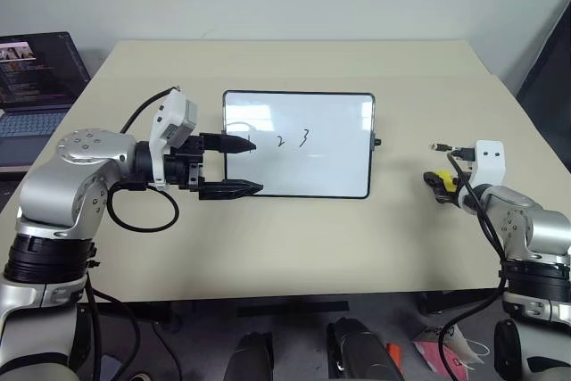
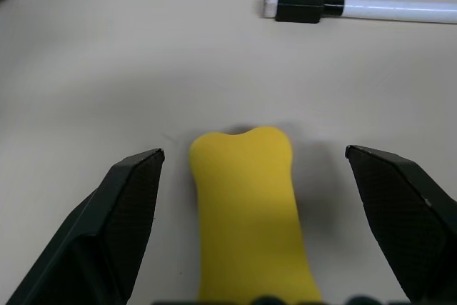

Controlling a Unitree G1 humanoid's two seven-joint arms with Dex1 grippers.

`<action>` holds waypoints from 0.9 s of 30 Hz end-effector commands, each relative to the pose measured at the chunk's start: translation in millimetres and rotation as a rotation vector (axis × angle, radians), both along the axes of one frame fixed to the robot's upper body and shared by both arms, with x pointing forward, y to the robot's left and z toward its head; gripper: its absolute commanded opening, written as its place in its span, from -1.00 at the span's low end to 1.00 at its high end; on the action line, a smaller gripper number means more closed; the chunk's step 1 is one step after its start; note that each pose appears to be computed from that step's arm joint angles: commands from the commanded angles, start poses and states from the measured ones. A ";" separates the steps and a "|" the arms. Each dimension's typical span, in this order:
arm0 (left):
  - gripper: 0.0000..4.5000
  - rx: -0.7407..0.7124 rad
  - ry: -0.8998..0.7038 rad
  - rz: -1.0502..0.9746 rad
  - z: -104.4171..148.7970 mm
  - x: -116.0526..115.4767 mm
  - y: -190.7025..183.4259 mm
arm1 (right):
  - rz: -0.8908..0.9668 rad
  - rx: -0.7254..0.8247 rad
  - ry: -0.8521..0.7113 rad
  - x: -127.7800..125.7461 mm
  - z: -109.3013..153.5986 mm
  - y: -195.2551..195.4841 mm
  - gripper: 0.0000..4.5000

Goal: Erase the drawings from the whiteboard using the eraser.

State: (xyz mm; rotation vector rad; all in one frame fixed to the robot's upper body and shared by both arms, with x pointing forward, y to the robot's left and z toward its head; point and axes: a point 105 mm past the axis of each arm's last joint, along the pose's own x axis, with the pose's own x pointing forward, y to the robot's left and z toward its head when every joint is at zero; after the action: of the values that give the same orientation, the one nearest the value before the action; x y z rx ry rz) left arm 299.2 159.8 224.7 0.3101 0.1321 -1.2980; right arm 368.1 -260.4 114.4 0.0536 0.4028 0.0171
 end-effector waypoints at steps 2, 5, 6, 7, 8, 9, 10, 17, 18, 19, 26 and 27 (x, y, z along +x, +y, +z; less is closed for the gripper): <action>1.00 -0.025 -0.069 -0.014 17.1 -4.0 -4.9 | 0.047 0.020 -0.139 -0.2 22.3 7.0 0.91; 1.00 -0.037 -0.067 -0.001 17.0 -4.2 -4.3 | 0.073 0.012 -0.168 -6.2 18.5 12.0 0.91; 1.00 -0.043 -0.068 0.004 17.2 -4.3 -4.4 | 0.075 0.007 -0.172 -8.5 15.7 12.4 0.91; 1.00 -0.048 -0.069 0.007 17.5 -4.3 -4.6 | 0.074 0.017 -0.182 -10.3 14.3 13.2 0.91; 1.00 -0.052 -0.070 0.011 17.7 -4.3 -4.6 | 0.078 0.021 -0.193 -12.0 13.1 14.3 0.91; 1.00 -0.055 -0.069 0.014 17.5 -4.3 -4.9 | 0.079 0.008 -0.210 -13.6 11.8 14.3 0.91; 1.00 -0.057 -0.068 0.015 17.1 -4.5 -5.4 | 0.073 0.003 -0.225 -14.9 10.7 13.8 0.91; 1.00 -0.065 -0.064 0.018 16.6 -4.7 -7.8 | -0.008 -0.026 -0.289 -16.3 4.8 3.2 0.91; 1.00 -0.066 -0.064 0.019 16.6 -4.4 -7.7 | -0.014 -0.032 -0.298 -15.9 5.2 2.7 0.91; 1.00 -0.066 -0.064 0.019 16.5 -4.2 -7.8 | -0.020 -0.040 -0.308 -15.2 5.7 1.9 0.91; 1.00 -0.065 -0.061 0.016 15.6 -3.5 -9.0 | -0.024 -0.047 -0.287 -11.2 -3.6 2.2 0.91; 1.00 -0.065 -0.061 0.016 15.5 -3.5 -9.1 | -0.023 -0.046 -0.278 -11.1 -5.7 2.1 0.91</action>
State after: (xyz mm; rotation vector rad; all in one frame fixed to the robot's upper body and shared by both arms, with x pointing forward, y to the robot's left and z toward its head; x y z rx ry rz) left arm 299.2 152.1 229.6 0.2772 0.0863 -1.2672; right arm 355.1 -258.9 99.8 0.0168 0.1633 -0.0116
